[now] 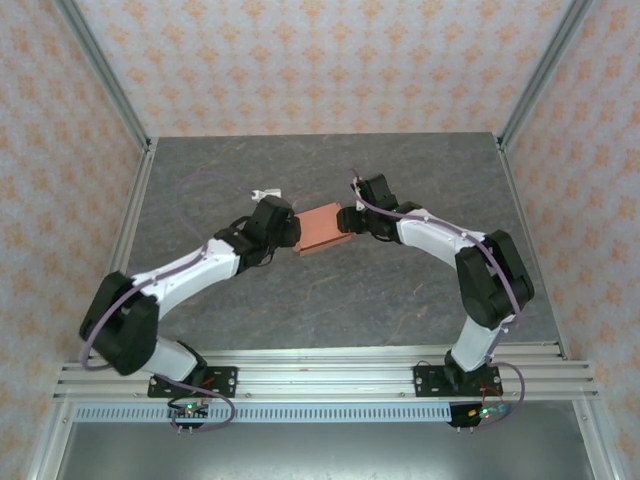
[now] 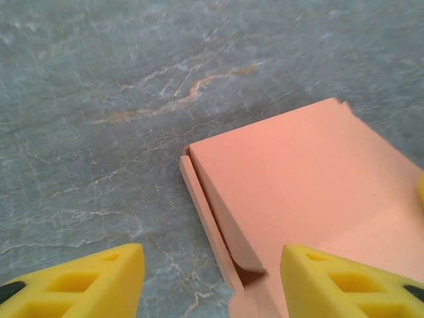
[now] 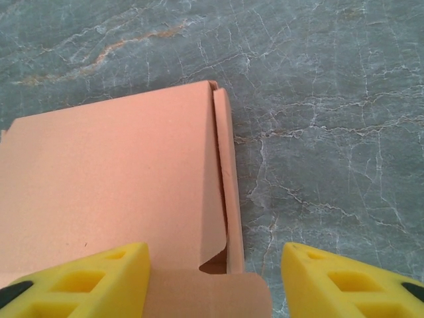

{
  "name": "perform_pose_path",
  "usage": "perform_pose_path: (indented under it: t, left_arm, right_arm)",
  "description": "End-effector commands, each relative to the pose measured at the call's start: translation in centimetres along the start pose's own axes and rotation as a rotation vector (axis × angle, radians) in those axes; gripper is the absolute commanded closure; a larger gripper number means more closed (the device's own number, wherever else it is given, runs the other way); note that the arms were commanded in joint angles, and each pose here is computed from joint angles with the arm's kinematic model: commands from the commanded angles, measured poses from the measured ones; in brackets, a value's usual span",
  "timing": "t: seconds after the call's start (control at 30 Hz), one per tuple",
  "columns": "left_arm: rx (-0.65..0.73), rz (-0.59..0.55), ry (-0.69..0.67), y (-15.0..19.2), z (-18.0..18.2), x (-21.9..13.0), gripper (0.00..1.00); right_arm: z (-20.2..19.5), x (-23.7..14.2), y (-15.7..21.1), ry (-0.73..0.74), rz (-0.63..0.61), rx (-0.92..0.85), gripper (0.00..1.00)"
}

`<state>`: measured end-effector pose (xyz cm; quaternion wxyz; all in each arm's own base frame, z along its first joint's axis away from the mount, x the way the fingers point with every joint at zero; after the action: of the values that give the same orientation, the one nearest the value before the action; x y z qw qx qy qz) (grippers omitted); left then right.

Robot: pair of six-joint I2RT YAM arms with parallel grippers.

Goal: Fold the paper box

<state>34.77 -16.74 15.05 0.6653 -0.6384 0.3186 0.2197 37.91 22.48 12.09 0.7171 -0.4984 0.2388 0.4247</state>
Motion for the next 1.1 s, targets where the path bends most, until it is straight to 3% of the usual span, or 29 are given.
perform_pose_path:
  t: [0.0,0.3,0.6,1.07]
  left_arm:
    - [0.013,0.033,0.051,-0.8,-0.7,1.9,0.44]
    - [0.026,0.129,0.020,3.2,-0.6,5.9,0.45]
    - [0.059,0.135,0.041,5.5,-0.6,7.2,0.46]
    - [0.093,-0.009,0.009,0.2,0.0,3.0,0.39]
  right_arm:
    - [-0.2,0.2,-0.1,0.034,0.008,-0.029,0.45]
    - [-1.2,1.4,0.8,0.071,0.026,-0.038,0.46]
    - [-3.2,3.5,2.7,0.140,0.068,-0.066,0.46]
    - [-0.3,0.6,-0.5,0.062,0.006,-0.084,0.45]
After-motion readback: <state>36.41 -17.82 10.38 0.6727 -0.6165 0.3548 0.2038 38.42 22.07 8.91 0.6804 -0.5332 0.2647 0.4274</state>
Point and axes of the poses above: each hand's point on the last joint's axis, 136 mm out from that joint toward the fingers, its own x axis out along the fingers, its own z axis along the line the jaws close on, y = z × x, the point moved 3 cm from there along -x, back along the fingers, and after that the axes turned 15 degrees about x, right-handed, at the moved point
